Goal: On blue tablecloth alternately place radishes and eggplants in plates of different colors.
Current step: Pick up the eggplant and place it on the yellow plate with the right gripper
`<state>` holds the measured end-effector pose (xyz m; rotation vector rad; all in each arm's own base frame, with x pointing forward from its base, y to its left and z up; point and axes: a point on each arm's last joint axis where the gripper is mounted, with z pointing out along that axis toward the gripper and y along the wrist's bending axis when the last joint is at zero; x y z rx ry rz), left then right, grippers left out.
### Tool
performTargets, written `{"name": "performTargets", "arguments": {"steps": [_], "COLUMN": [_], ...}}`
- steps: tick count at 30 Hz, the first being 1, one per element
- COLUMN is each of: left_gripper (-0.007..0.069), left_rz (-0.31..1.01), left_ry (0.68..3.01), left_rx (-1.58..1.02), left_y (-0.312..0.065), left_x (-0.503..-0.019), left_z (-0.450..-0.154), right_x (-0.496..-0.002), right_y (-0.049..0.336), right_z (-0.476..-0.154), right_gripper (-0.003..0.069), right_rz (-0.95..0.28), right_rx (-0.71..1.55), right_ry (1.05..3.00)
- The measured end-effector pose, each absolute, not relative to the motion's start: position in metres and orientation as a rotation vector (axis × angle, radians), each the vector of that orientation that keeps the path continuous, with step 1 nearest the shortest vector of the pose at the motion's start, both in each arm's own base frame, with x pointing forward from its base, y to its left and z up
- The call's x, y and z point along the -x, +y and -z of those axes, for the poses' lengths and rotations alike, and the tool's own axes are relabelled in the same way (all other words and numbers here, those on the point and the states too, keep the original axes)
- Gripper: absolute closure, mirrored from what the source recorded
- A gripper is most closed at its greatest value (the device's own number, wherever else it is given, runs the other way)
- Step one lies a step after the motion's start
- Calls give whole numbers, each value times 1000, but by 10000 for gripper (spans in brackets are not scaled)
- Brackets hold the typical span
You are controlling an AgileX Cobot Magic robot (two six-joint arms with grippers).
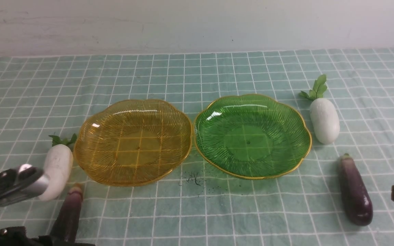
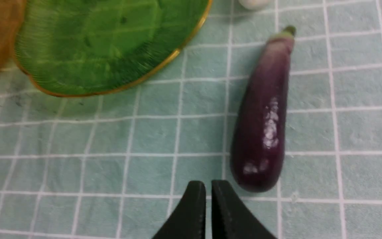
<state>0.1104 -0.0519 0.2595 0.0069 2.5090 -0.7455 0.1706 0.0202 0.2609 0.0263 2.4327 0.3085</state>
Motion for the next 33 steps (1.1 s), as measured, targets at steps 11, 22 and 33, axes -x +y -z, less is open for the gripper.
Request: {"name": "performTargets", "arguments": {"steps": [11, 22, 33], "left_gripper": [627, 501, 461], "left_rz": [556, 554, 555], "left_ry": [2702, 2723, 2725], "left_rx": [-100, -99, -103], "left_y": [-45, -45, -45], "left_x": [-149, -151, -151], "left_z": [-257, -253, -253], "right_x": [-254, -305, -311], "right_y": [17, 14, 13], "right_z": [-226, -177, -149], "right_gripper": [291, 126, 223], "right_rz": [-241, -183, -165], "right_rx": [-11, 59, 91], "right_ry": [2679, 2803, 2899]}}
